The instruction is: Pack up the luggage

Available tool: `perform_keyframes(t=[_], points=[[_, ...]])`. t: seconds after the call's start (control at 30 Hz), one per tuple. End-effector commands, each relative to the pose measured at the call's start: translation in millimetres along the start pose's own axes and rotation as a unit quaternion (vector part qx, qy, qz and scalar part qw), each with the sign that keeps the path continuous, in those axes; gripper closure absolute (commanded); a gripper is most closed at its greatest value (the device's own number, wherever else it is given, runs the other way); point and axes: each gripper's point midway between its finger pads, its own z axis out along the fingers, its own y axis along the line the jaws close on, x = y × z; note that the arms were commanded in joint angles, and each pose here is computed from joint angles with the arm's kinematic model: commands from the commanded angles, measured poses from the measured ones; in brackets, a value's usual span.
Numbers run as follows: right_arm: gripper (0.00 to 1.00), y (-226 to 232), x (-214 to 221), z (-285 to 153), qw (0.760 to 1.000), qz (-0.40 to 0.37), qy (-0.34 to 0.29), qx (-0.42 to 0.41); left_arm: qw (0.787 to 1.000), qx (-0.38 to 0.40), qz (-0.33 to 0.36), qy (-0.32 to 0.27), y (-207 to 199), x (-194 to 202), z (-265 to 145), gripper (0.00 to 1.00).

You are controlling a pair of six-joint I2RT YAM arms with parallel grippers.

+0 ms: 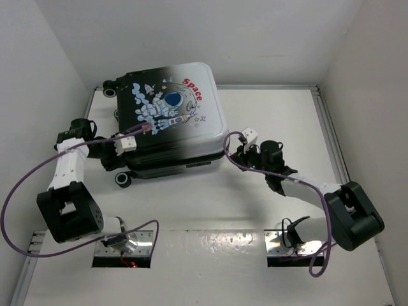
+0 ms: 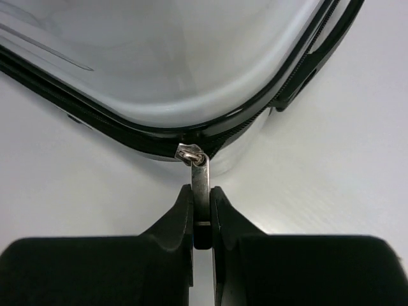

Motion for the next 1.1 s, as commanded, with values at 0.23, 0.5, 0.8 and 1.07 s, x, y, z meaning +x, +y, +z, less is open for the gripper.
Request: perform_keyframes(t=[0.23, 0.5, 0.8, 1.07], points=[[1.0, -139.2, -70.2, 17.5, 0.975, -0.152, -0.1, 0.129, 0.983, -0.133, -0.006, 0.127, 111.2, 91.8, -6.5, 1.0], [1.0, -203.4, -113.4, 74.9, 0.957, -0.181, -0.16, 0.158, 0.979, -0.162, 0.004, 0.124, 142.6, 95.4, 2.5, 1.0], [1.0, -259.9, -152.1, 159.4, 0.936, -0.179, -0.222, 0.206, 0.977, -0.184, -0.008, 0.111, 183.5, 86.3, 18.9, 1.0], [1.0, -237.3, -158.0, 215.0, 0.936, -0.162, -0.269, 0.157, 0.978, -0.193, -0.013, 0.082, 190.4, 68.9, 28.1, 1.0]])
